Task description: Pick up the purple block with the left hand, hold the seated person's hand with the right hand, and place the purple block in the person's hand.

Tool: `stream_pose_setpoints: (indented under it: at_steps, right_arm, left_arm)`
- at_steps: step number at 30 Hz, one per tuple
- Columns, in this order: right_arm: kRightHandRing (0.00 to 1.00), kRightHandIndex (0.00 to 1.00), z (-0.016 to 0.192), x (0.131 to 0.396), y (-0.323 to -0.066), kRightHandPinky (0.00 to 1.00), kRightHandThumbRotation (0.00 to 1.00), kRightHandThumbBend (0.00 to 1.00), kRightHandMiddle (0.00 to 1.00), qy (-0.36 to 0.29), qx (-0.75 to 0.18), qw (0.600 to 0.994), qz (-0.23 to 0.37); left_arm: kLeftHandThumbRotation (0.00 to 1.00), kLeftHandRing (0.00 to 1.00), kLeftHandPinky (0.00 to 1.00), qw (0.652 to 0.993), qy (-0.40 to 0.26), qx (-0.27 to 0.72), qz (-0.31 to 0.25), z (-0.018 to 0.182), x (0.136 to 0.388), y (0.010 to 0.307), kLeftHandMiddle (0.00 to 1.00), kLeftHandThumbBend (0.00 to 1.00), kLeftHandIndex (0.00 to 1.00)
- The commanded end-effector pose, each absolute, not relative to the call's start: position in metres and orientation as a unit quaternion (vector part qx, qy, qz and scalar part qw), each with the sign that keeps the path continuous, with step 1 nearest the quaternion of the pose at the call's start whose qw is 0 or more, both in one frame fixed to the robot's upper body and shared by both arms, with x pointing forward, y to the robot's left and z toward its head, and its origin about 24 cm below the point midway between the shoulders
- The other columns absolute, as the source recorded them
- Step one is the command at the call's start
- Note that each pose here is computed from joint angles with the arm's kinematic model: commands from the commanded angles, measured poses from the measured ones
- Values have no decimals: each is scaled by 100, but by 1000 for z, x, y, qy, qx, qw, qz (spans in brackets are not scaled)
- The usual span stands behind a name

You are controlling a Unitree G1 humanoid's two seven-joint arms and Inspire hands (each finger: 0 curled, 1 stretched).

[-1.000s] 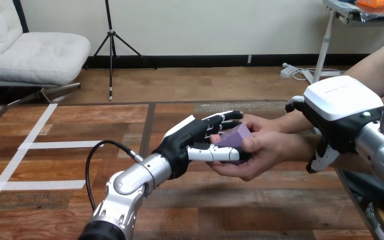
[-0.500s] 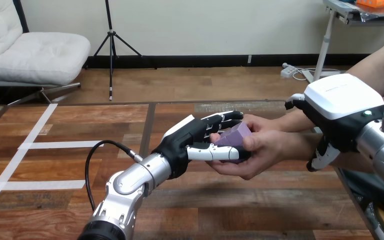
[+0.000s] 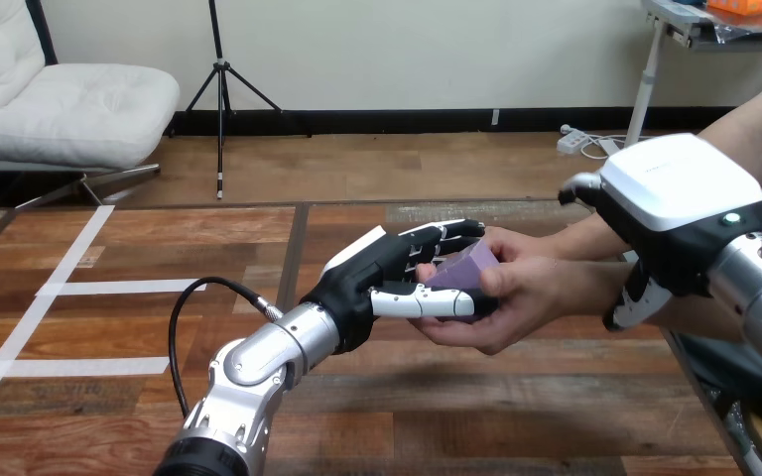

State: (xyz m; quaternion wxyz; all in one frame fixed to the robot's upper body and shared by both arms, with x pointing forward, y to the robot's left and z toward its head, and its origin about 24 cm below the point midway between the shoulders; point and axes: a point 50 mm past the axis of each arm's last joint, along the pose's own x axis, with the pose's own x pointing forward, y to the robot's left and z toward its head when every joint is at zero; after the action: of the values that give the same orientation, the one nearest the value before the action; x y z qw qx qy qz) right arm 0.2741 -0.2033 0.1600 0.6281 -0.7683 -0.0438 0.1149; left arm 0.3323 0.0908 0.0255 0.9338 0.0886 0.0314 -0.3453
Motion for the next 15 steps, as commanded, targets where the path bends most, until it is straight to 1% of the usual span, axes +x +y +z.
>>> stream_pose_setpoints:
  at_steps: [1,7,10,13,15]
  right_arm:
    - [78,79,187,269,-202,71,4,95,80,-103,-761,638,63]
    - [77,79,189,258,-199,70,3,95,80,-125,-747,650,52]
    - [77,78,191,253,-197,70,2,96,79,-140,-733,664,40]
    - [77,78,191,247,-195,70,1,96,79,-155,-710,687,28]
    - [77,77,191,242,-193,70,1,95,79,-171,-697,697,18]
  left_arm:
    - [28,84,76,934,-14,93,-346,50,346,89,88,83,86]
    - [28,84,75,936,-18,89,-340,50,345,93,88,84,86]
    - [28,83,74,940,-24,75,-332,50,344,95,87,84,86]
    - [28,83,74,943,-32,50,-326,49,342,98,87,83,85]
    - [26,82,73,948,-38,22,-316,49,339,100,86,83,84]
